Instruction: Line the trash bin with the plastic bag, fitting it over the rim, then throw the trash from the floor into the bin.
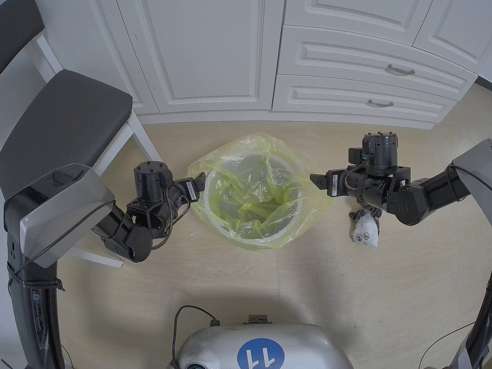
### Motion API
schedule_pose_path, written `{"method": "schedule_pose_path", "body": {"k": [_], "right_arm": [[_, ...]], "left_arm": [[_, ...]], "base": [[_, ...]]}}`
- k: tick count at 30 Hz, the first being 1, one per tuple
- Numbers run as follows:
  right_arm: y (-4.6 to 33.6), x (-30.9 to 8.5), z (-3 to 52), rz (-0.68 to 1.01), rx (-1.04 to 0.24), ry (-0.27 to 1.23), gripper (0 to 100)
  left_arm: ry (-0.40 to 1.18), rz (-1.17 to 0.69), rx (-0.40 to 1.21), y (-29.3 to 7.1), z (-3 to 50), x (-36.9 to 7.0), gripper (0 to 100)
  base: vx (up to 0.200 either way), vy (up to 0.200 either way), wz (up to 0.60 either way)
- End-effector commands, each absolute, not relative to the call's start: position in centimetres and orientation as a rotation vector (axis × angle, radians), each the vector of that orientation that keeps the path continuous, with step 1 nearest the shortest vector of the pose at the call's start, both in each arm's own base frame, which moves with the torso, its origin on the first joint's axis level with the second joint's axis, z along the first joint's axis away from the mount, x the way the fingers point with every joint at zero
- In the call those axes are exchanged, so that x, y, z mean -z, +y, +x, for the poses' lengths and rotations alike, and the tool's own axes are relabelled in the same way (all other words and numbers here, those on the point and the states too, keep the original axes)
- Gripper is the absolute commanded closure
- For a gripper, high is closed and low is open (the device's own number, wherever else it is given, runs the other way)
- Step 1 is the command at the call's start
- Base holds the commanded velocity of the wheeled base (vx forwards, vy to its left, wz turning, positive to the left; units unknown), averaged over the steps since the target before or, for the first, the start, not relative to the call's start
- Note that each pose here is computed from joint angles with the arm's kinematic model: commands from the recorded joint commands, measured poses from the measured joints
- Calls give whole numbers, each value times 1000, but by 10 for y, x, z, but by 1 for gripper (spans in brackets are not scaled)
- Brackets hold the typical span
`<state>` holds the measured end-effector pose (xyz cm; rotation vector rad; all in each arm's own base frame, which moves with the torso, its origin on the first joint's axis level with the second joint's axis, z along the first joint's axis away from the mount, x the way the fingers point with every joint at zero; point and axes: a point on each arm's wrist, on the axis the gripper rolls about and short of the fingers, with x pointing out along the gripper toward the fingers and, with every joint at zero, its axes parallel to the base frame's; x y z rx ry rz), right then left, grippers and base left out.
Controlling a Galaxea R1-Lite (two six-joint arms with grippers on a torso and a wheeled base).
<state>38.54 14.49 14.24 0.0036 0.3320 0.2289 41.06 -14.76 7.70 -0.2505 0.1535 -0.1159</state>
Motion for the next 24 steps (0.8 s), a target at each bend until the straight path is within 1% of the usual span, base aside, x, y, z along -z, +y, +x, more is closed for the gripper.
{"method": "schedule_pose_path", "body": {"k": [1, 5, 11, 12, 19, 22, 23, 24], "right_arm": [[143, -148, 381, 2, -218, 322, 0], [146, -145, 373, -7, -237, 340, 0], [149, -127, 387, -16, -225, 368, 0], [150, -122, 391, -18, -220, 373, 0], [154, -115, 403, -7, -213, 371, 0], [156, -116, 413, 17, -177, 348, 0], [159, -118, 423, 49, -120, 318, 0], [160, -119, 428, 73, -90, 302, 0]], "left_arm": [[142, -270, 64, -137, 428, -65, 0], [149, -309, 69, -138, 423, -71, 0], [124, -331, 77, -137, 422, -79, 0], [114, -360, 80, -137, 420, -85, 0], [68, -433, 91, -137, 424, -96, 0], [81, -441, 91, -137, 425, -91, 0], [96, -444, 100, -138, 428, -83, 0], [94, -446, 99, -138, 430, -80, 0]], "base": [[0, 0, 0], [0, 0, 0], [0, 0, 0], [0, 0, 0], [0, 0, 0], [0, 0, 0], [0, 0, 0], [0, 0, 0]]}}
